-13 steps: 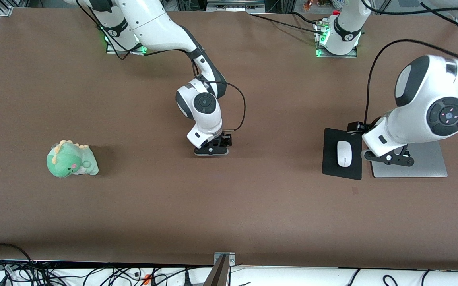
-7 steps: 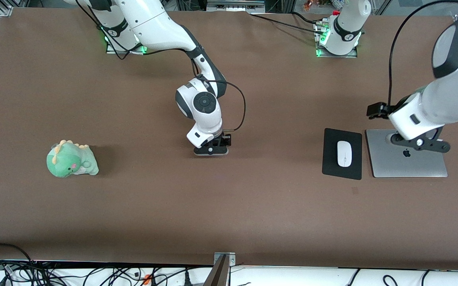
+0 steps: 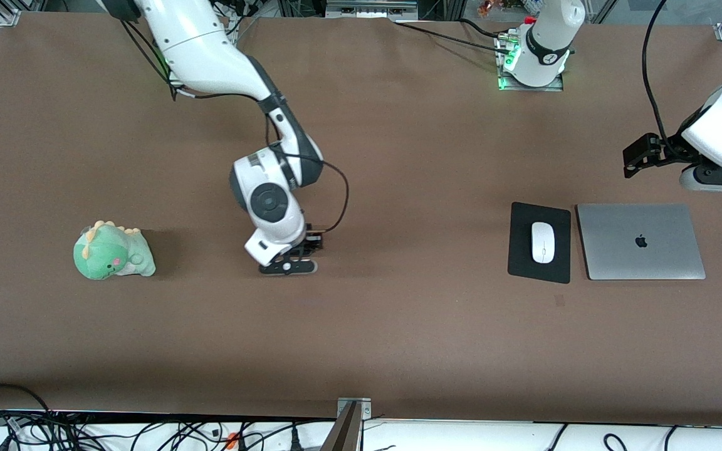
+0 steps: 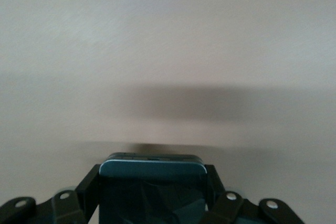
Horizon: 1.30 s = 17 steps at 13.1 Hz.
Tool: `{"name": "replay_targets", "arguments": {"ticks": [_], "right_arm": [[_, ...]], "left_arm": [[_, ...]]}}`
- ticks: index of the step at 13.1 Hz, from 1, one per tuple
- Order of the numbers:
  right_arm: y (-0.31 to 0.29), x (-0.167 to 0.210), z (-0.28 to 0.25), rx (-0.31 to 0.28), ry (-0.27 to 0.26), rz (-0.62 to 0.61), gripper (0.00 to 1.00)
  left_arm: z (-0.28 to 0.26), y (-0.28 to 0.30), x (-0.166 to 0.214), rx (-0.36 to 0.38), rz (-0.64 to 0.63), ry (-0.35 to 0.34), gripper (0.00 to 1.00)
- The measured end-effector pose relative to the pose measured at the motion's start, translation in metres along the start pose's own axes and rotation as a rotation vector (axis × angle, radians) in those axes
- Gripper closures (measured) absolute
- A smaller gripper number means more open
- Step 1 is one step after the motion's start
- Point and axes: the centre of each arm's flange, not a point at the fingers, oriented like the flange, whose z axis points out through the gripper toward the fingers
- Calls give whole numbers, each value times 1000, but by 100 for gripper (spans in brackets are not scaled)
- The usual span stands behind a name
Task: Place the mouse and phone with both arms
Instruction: 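Set the phone beside the plush dinosaur while the left gripper withdraws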
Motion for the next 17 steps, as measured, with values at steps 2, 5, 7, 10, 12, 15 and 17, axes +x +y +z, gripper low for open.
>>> {"name": "replay_targets", "arguments": {"ticks": [2,5,7,10,12,15,17], "right_arm": [[57,14,-14,5,-6,-1,19],[140,13,-23,3,27,21,19],[173,-7,-7,-3,95,15,19],[207,-36,26,-27,170,-18,19],[227,-44,36,-38,181,-28,19],[237,-45,37,-42,208,-21,19],[237,-46,40,-43,211,-25,19]], "left_arm": [[3,4,-11,0,7,-1,0],[8,19,-22,2,21,3,0],[16,20,-22,2,14,11,0],[24,10,-14,0,-8,66,0],[24,3,-12,-1,-22,81,0],[25,7,-14,0,-18,76,0],[24,10,-15,-1,-24,77,0]]}}
